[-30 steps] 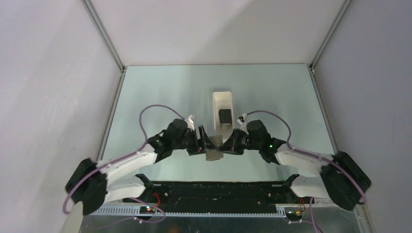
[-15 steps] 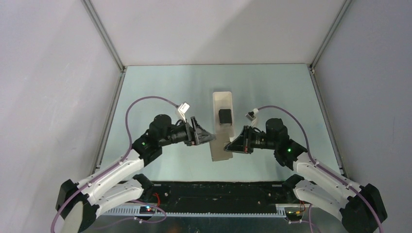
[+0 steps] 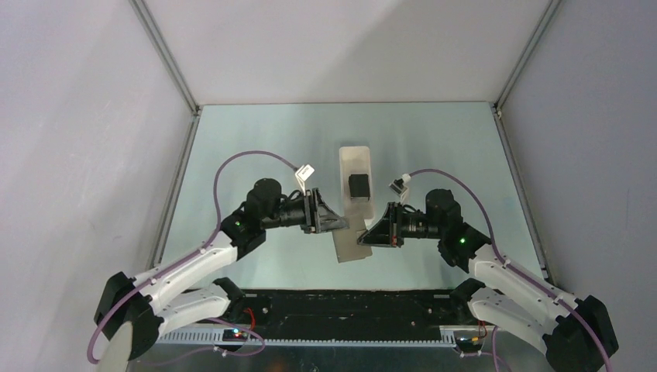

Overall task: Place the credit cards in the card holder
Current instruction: Open the card holder at the center of the board.

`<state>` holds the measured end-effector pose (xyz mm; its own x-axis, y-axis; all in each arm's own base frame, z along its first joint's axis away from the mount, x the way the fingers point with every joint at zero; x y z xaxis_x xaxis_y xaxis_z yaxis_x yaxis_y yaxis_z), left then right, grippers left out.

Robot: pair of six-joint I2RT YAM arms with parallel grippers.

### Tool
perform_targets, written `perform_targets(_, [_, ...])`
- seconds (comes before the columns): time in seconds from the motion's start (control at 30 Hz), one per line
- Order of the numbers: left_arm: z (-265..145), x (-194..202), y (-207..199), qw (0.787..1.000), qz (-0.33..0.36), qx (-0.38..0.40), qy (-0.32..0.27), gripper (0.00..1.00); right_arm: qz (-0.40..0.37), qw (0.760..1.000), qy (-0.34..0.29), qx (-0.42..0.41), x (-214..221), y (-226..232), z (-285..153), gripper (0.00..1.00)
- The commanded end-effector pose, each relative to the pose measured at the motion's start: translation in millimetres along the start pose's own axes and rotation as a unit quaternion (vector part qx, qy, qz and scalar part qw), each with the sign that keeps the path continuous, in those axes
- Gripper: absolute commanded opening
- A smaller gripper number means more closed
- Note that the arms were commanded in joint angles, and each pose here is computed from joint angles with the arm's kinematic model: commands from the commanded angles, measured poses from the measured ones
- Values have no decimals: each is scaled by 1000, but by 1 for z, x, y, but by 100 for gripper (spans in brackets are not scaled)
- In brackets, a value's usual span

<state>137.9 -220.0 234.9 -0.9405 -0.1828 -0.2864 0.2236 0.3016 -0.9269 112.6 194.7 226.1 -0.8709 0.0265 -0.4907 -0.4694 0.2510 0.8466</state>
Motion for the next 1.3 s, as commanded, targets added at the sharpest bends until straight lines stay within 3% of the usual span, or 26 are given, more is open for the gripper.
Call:
perform_targets(0.0, [2, -4, -33, 996, 43, 70, 25, 51, -30, 998, -25, -45, -17, 23, -2, 1])
perform_targets(0.17, [3, -2, -33, 996, 37, 75, 33, 35, -30, 998, -33, -54, -22, 26, 0, 2])
perform_targets(0.23, [3, -1, -33, 995, 39, 79, 38, 23, -30, 997, -35, -54, -24, 26, 1, 3])
perform_targets(0.27, [2, -1, -34, 995, 40, 80, 38, 9, -30, 997, -35, -53, -24, 26, 1, 4])
perform_targets(0.3, [2, -1, -35, 995, 41, 81, 37, 4, -35, 997, -37, -53, -26, 27, 1, 7])
perform_targets(0.4, [3, -5, -35, 996, 48, 75, 21, 0, -43, 998, -39, -40, -28, 26, -1, 34])
perform_targets(0.5, [3, -9, -34, 996, 57, 61, -7, 0, -38, 998, -52, 2, -33, 21, -6, 69])
perform_targets(0.57, [-1, -12, -35, 994, 89, 47, -34, 0, -24, 997, -59, 42, -35, 15, -13, 82])
perform_targets(0.63, [-8, -16, -36, 987, 145, 19, -70, 0, -10, 995, -65, 70, -37, 11, -21, 89])
perform_targets(0.77, [-30, -21, -47, 953, 272, -29, -127, 0, 20, 993, -64, 96, -38, 7, -32, 93])
perform_targets(0.87, [-43, -27, -53, 912, 367, -60, -174, 0, 34, 992, -63, 103, -42, 8, -35, 93])
perform_targets(0.93, [-56, -32, -59, 846, 472, -113, -221, 0, 44, 992, -63, 97, -46, 15, -38, 96])
perform_targets(1.03, [-66, -34, -67, 779, 553, -170, -243, 0, 45, 993, -66, 83, -53, 26, -40, 99])
perform_targets(1.07, [-68, -33, -70, 742, 589, -206, -246, 0, 46, 994, -67, 74, -57, 31, -40, 99])
perform_targets(1.1, [-68, -33, -73, 724, 606, -222, -245, 0, 44, 995, -65, 64, -59, 36, -41, 99])
perform_targets(1.13, [-72, -32, -79, 685, 637, -252, -247, 0, 48, 995, -68, 57, -63, 40, -41, 99])
perform_targets(1.17, [-66, -24, -82, 665, 662, -254, -233, 0, 45, 996, -67, 46, -65, 44, -41, 99])
perform_targets(1.2, [-70, -26, -85, 620, 688, -293, -236, 0, 52, 995, -70, 39, -69, 48, -41, 99])
perform_targets(1.23, [-63, -17, -88, 597, 712, -296, -221, 0, 42, 996, -73, 23, -73, 53, -40, 99])
perform_targets(1.27, [-65, -17, -90, 555, 734, -324, -221, 0, 53, 996, -73, 14, -77, 57, -39, 99])
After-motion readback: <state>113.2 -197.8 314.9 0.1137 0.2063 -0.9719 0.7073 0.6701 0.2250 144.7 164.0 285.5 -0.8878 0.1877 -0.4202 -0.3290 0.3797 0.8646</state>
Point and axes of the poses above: each gripper's point midway between its finger pads, its own z axis out along the fingers, its own y axis along the line the jaws close on, x = y × z, the point moved 8 cm from there along -z, back along the fingers, and after that the axes turned 11 degrees about -z, right-handed, at the moved point
